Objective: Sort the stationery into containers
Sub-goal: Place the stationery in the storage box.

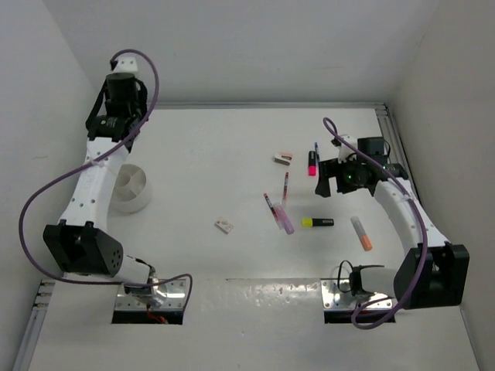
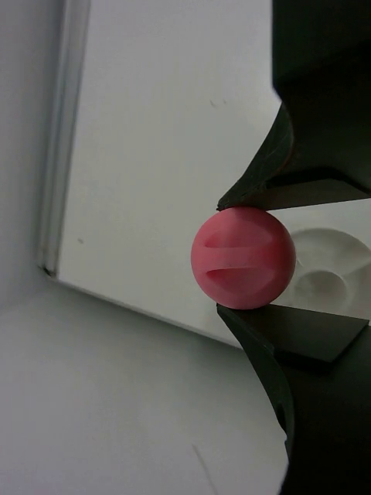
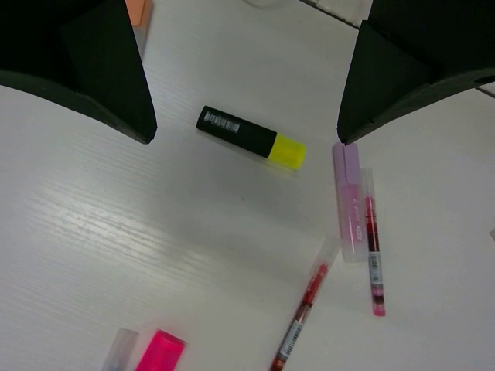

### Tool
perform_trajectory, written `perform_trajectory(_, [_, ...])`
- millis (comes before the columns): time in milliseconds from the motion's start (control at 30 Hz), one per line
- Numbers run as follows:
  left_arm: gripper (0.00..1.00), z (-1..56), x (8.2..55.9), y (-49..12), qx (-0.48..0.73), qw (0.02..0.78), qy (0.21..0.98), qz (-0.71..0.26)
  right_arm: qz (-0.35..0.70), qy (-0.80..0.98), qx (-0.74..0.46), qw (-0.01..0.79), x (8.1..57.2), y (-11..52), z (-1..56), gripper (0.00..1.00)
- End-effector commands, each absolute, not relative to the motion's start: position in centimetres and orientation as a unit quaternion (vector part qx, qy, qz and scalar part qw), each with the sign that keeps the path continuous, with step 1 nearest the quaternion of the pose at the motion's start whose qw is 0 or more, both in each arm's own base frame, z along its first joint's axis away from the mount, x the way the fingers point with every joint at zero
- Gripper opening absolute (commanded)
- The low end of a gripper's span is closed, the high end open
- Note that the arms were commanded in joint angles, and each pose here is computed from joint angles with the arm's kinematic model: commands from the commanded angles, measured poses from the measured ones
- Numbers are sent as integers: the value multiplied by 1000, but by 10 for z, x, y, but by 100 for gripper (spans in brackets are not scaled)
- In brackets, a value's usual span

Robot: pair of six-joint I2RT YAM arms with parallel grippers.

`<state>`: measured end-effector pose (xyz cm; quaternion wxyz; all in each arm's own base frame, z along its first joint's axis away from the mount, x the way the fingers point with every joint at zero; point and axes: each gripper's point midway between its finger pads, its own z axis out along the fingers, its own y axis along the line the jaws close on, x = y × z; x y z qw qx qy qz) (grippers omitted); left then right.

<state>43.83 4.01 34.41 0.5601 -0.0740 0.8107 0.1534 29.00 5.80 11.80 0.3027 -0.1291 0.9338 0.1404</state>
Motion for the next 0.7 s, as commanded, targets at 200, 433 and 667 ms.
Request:
perform_trajectory(200, [0, 294, 355, 144, -222, 453, 828, 245, 148, 916, -173, 332, 315, 76, 145, 98])
perform_trajectory(433, [0, 275, 348, 158, -256, 460, 825, 205, 149, 914, -193, 325, 322, 84, 150, 98])
perform_trajectory(667, [0, 270, 355, 147, -243, 473, 830, 169, 144, 914, -201, 321, 322, 85, 150, 98])
